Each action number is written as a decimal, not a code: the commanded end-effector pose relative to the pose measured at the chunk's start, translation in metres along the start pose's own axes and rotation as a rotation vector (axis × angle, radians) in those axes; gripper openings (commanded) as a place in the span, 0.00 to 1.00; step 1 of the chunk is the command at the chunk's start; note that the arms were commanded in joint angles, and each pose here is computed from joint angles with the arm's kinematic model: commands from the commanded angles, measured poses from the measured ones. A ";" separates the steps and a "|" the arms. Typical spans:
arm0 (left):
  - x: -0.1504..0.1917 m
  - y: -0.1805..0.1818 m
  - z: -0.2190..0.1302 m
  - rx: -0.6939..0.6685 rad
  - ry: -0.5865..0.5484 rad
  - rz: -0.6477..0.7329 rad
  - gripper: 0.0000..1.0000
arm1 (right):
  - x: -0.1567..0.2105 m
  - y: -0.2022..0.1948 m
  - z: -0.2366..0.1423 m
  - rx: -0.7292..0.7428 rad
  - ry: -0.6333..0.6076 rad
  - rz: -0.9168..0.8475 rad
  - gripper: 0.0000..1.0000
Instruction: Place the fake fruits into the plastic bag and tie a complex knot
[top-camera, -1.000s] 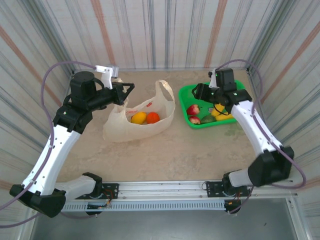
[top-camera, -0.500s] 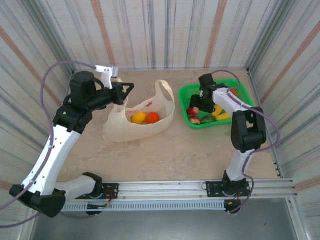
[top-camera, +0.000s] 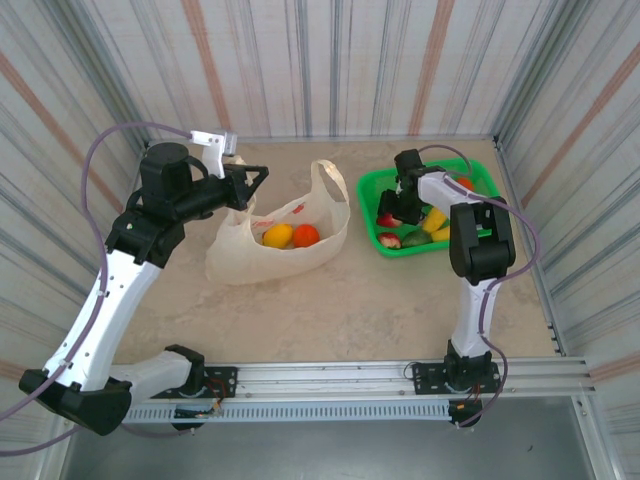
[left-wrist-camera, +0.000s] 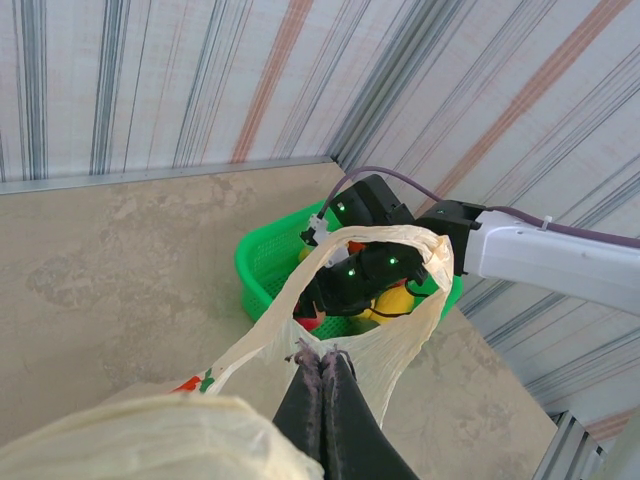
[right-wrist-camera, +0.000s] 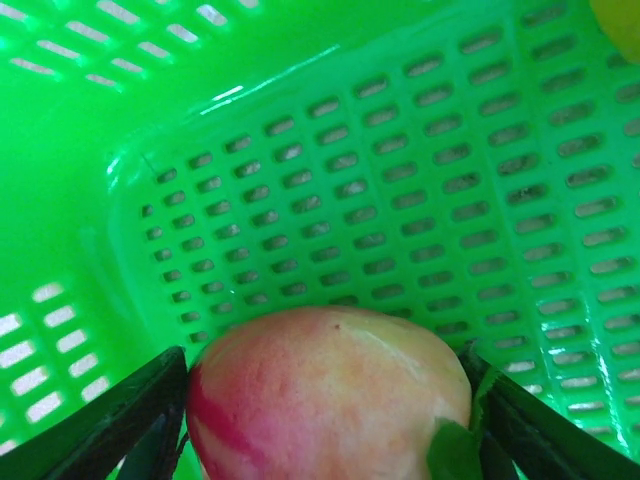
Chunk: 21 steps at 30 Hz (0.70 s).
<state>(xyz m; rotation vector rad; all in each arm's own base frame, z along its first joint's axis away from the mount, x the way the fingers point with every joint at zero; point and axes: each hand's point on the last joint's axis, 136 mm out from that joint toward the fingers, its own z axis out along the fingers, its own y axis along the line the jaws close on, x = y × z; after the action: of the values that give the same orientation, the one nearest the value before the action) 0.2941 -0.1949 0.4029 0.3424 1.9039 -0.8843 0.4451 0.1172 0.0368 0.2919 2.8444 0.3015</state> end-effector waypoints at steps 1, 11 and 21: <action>-0.011 -0.008 -0.011 0.002 -0.037 0.035 0.04 | -0.005 0.004 -0.005 -0.018 -0.009 0.017 0.65; -0.011 -0.007 -0.011 -0.001 -0.040 0.031 0.04 | -0.015 0.010 -0.090 -0.060 -0.208 -0.002 0.55; -0.012 -0.006 -0.013 -0.009 -0.043 0.028 0.04 | 0.000 0.029 -0.229 -0.227 -0.464 -0.032 0.51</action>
<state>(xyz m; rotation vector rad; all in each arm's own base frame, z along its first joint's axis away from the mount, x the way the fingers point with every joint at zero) 0.2936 -0.1939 0.4024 0.3411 1.9064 -0.8782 0.4070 0.1035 0.2264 0.2325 2.3976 0.4080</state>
